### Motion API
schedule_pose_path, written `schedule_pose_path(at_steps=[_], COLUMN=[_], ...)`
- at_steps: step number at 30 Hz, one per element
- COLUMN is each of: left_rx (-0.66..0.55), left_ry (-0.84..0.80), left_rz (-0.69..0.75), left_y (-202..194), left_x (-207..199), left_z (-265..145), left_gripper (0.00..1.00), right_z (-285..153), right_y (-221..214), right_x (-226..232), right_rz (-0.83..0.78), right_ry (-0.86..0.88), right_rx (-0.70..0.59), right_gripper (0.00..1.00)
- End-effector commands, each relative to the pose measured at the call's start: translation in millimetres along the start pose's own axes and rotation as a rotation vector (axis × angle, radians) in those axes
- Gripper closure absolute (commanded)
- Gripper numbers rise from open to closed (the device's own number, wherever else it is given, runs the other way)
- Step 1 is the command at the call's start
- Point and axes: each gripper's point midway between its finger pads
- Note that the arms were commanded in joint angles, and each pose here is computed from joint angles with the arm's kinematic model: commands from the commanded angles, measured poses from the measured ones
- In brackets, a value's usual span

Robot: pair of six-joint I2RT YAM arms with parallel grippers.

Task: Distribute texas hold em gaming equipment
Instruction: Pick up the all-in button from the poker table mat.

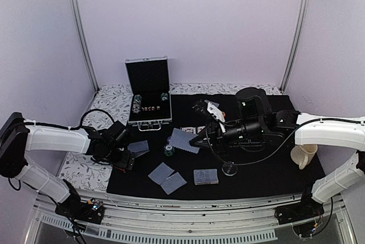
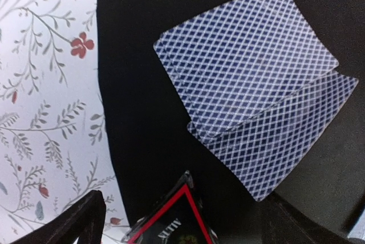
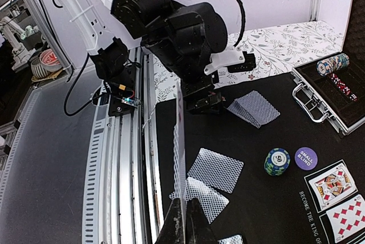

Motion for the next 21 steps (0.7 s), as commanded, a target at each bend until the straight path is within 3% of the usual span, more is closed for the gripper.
schedule_pose_path(at_steps=[1, 12, 21], left_rx=[0.047, 0.126, 0.143], left_ry=[-0.044, -0.179, -0.097], left_rz=[-0.045, -0.059, -0.005], left_y=[-5.0, -37.8, -41.2], left_x=[-9.6, -36.8, -31.5], left_z=[5.6, -11.0, -8.6], left_gripper=[0.08, 0.22, 0.17], right_z=[-11.4, -12.1, -10.7], right_y=[2.6, 4.7, 3.0], right_x=[6.6, 7.0, 7.7], right_rz=[-0.015, -0.018, -0.010], right_ry=[0.011, 0.013, 0.022], right_rx=[-0.016, -0.018, -0.010], right_gripper=[0.98, 0.98, 0.98])
Point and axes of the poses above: each gripper's point midway between its finger pads, its own z axis out along the fingers, its own x axis along the line the jaws close on, y = z × x, and after that the axes turned 5 degrees about z, right-handed
